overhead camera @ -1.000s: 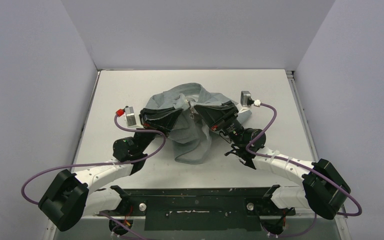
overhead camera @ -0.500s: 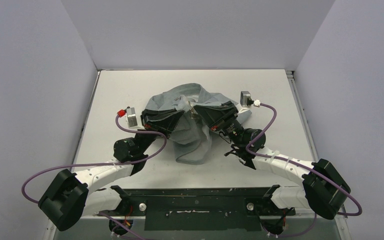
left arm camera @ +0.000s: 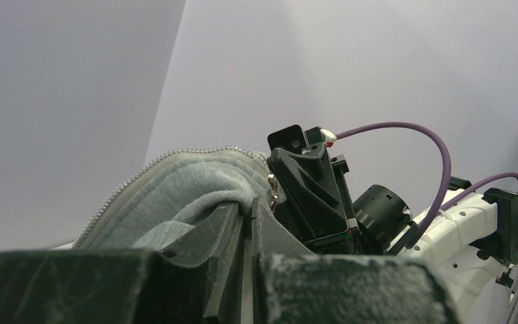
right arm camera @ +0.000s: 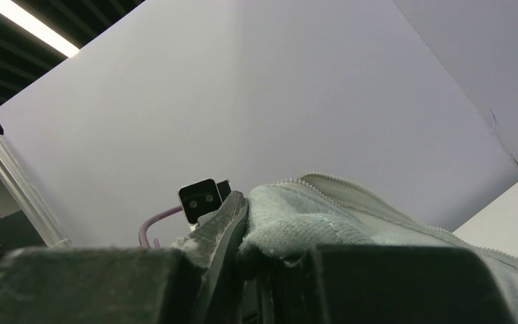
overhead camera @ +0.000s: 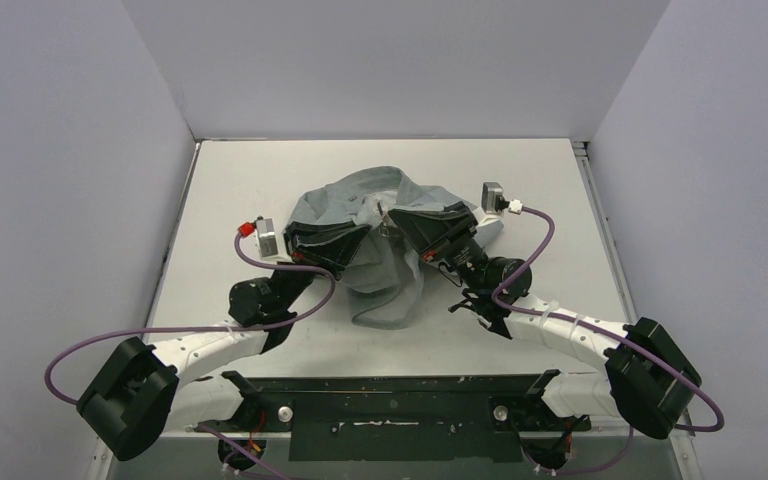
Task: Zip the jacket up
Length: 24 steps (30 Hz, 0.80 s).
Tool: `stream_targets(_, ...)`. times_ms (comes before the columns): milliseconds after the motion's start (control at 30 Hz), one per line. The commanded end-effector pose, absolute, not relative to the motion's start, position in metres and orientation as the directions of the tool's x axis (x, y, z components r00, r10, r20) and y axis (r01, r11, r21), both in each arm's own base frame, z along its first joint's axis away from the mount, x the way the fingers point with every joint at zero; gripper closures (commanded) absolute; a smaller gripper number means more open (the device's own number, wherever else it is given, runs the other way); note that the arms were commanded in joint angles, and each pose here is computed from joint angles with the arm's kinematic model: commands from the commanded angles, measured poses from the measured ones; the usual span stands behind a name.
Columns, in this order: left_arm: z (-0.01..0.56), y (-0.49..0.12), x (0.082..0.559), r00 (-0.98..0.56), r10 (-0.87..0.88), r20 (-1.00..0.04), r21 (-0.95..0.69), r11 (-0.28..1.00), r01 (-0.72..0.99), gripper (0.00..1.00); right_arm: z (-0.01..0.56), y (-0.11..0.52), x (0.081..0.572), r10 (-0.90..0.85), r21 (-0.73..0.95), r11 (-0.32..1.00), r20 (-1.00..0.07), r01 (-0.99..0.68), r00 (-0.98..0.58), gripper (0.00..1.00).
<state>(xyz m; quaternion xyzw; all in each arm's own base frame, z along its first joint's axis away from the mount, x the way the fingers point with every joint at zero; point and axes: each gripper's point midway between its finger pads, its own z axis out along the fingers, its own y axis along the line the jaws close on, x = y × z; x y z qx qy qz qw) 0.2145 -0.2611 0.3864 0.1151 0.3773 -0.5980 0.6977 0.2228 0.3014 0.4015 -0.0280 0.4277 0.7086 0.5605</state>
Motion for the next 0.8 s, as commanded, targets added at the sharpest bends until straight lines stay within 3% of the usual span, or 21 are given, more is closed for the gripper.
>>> stream_targets(0, 0.435, -0.231, 0.175, 0.135, -0.849, -0.511, -0.121, 0.227, 0.966, 1.0, 0.428, 0.288, 0.207, 0.813, 0.512, -0.062, -0.472, -0.857, -0.341, 1.0)
stream_targets(767, 0.445, -0.22, 0.179, 0.184, -0.862, -0.472, -0.13, 0.275, 0.953, 1.0, 0.424, 0.291, 0.197, 0.781, 0.505, -0.081, -0.503, -0.859, -0.37, 1.0)
